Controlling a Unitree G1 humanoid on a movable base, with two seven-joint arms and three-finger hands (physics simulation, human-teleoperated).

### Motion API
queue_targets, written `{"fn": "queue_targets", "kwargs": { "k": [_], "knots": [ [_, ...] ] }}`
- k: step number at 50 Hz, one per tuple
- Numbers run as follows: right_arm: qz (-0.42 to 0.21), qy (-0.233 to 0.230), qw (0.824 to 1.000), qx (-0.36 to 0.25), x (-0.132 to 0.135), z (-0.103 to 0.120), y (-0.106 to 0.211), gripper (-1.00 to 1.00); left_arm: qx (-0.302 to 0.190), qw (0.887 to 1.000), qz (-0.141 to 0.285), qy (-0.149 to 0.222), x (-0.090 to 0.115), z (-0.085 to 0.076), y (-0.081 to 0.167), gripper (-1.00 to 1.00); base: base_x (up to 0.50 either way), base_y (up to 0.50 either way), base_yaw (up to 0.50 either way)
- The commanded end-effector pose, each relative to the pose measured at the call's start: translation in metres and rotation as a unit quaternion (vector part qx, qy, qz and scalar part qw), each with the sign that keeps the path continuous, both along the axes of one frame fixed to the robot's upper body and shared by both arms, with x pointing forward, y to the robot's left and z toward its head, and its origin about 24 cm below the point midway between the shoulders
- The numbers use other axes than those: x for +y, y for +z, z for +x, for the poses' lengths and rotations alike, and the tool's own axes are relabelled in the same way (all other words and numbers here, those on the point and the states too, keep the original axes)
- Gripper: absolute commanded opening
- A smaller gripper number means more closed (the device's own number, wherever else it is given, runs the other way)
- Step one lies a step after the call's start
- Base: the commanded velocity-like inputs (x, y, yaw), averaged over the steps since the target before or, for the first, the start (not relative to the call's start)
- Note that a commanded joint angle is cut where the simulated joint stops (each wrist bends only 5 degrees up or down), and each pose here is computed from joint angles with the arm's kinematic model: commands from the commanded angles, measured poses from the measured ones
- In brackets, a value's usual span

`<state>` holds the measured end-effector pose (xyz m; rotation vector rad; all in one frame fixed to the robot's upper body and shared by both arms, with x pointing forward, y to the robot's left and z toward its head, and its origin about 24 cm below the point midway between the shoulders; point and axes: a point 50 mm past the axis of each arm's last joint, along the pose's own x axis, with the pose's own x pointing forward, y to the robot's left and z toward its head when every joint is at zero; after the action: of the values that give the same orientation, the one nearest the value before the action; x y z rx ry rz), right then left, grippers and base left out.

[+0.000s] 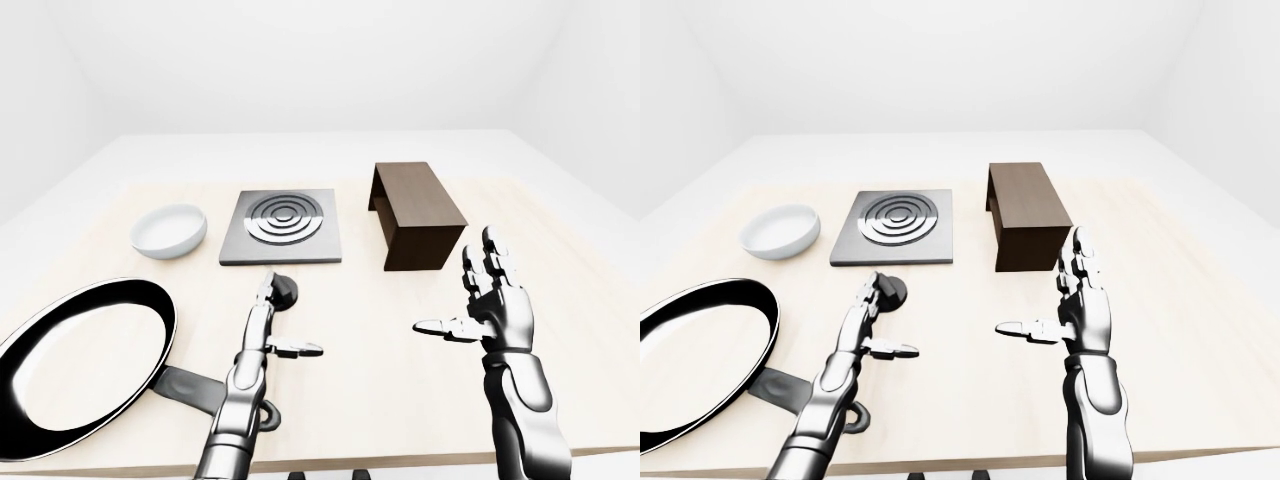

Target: Turn on the stove.

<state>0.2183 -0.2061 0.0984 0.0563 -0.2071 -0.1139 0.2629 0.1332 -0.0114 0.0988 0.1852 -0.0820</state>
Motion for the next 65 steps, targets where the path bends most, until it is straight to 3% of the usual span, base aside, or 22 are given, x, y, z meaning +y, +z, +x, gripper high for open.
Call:
{"fn": "queue_targets", "kwargs": {
  "k": [1,10,22,30,38,41,42,47,50,52,55,62,65],
  "knots": [
    [0.000,0.000,1.000,0.000,0.000,0.000,0.001,1.00,-0.037,0.999,-0.014,-0.036,-0.011,-0.011,0.016,1.00,0.00,0.00,0.00],
    [0.000,0.001,1.000,-0.004,0.000,-0.001,0.002,1.00,-0.044,0.998,-0.015,-0.049,-0.016,-0.017,0.023,1.00,0.00,0.00,0.00],
    [0.001,0.001,1.000,0.000,0.000,0.000,0.000,1.00,-0.043,0.998,-0.010,-0.046,-0.020,0.002,0.023,1.00,0.00,0.00,0.00],
    [0.001,0.001,1.000,-0.001,-0.001,0.000,0.000,1.00,-0.007,0.999,0.010,-0.035,-0.023,0.030,0.010,1.00,0.00,0.00,0.00],
    [0.002,0.002,1.000,-0.002,0.000,-0.001,0.001,1.00,0.007,0.999,0.023,-0.037,-0.028,0.048,0.012,1.00,0.00,0.00,0.00],
    [0.002,0.002,1.000,-0.001,0.000,-0.001,0.000,1.00,-0.005,0.999,0.023,-0.038,-0.031,0.054,0.019,1.00,0.00,0.00,0.00],
    [0.002,0.002,1.000,-0.001,0.000,0.000,-0.001,1.00,-0.033,0.998,0.014,-0.042,-0.032,0.054,0.031,1.00,0.00,0.00,0.00],
    [0.002,0.002,1.000,-0.001,0.000,0.000,-0.001,1.00,-0.088,0.994,-0.017,-0.057,-0.033,0.033,0.072,1.00,0.00,0.00,0.00],
    [0.002,0.002,1.000,-0.001,0.000,0.000,-0.006,1.00,-0.191,0.978,-0.040,-0.076,-0.034,0.007,0.116,1.00,0.00,0.00,0.00],
    [0.002,0.002,1.000,-0.001,0.000,0.000,-0.002,1.00,-0.209,0.974,-0.041,-0.080,-0.034,0.002,0.124,1.00,0.00,0.00,0.00],
    [0.002,0.003,1.000,-0.001,0.000,0.000,-0.001,1.00,-0.324,0.940,-0.060,-0.093,-0.032,-0.033,0.175,1.00,0.00,0.00,0.00],
    [0.002,0.003,1.000,-0.002,0.000,-0.001,0.000,1.00,-0.438,0.890,-0.073,-0.104,-0.028,-0.077,0.222,1.00,0.00,0.00,0.00],
    [0.002,0.003,1.000,-0.002,0.000,-0.001,0.000,1.00,-0.466,0.876,-0.076,-0.098,-0.023,-0.088,0.232,1.00,0.00,0.00,0.00]
  ]
}}
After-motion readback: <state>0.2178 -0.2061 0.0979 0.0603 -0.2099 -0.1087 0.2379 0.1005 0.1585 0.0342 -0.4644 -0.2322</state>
